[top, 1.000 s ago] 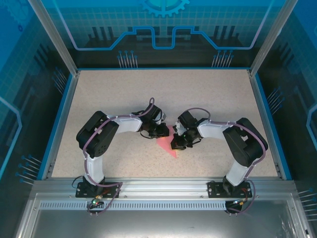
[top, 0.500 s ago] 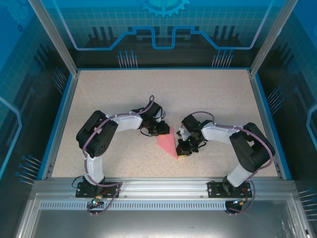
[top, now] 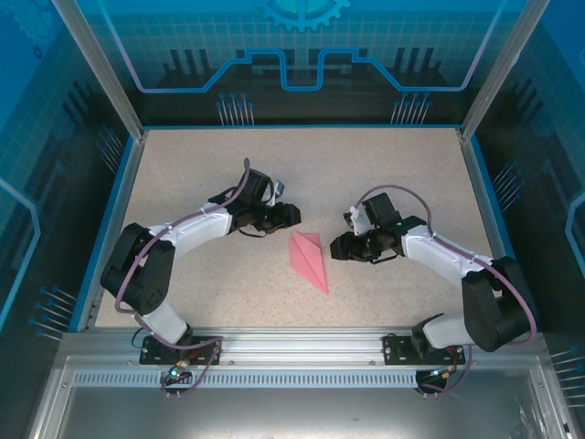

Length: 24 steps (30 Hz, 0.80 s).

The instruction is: Fold a paper plane with a square sheet of paper (fold left side to right side)

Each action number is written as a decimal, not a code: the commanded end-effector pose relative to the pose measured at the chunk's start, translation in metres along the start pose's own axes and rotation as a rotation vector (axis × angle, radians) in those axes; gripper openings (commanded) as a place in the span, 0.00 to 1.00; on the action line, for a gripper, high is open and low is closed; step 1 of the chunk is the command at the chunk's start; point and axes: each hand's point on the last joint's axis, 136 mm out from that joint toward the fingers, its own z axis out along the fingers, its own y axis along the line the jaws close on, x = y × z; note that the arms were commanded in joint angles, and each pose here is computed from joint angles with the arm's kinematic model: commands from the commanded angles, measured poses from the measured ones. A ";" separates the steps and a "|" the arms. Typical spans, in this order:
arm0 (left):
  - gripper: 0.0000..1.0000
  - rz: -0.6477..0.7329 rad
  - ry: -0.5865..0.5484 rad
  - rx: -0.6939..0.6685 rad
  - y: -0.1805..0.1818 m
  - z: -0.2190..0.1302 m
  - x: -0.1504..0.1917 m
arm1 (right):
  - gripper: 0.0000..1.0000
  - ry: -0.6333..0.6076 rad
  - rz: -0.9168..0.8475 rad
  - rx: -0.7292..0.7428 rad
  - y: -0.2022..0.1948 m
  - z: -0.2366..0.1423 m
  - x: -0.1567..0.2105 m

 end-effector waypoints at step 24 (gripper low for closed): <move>0.31 -0.111 0.144 0.105 0.010 0.070 0.022 | 0.53 -0.064 0.022 -0.096 0.000 -0.005 -0.017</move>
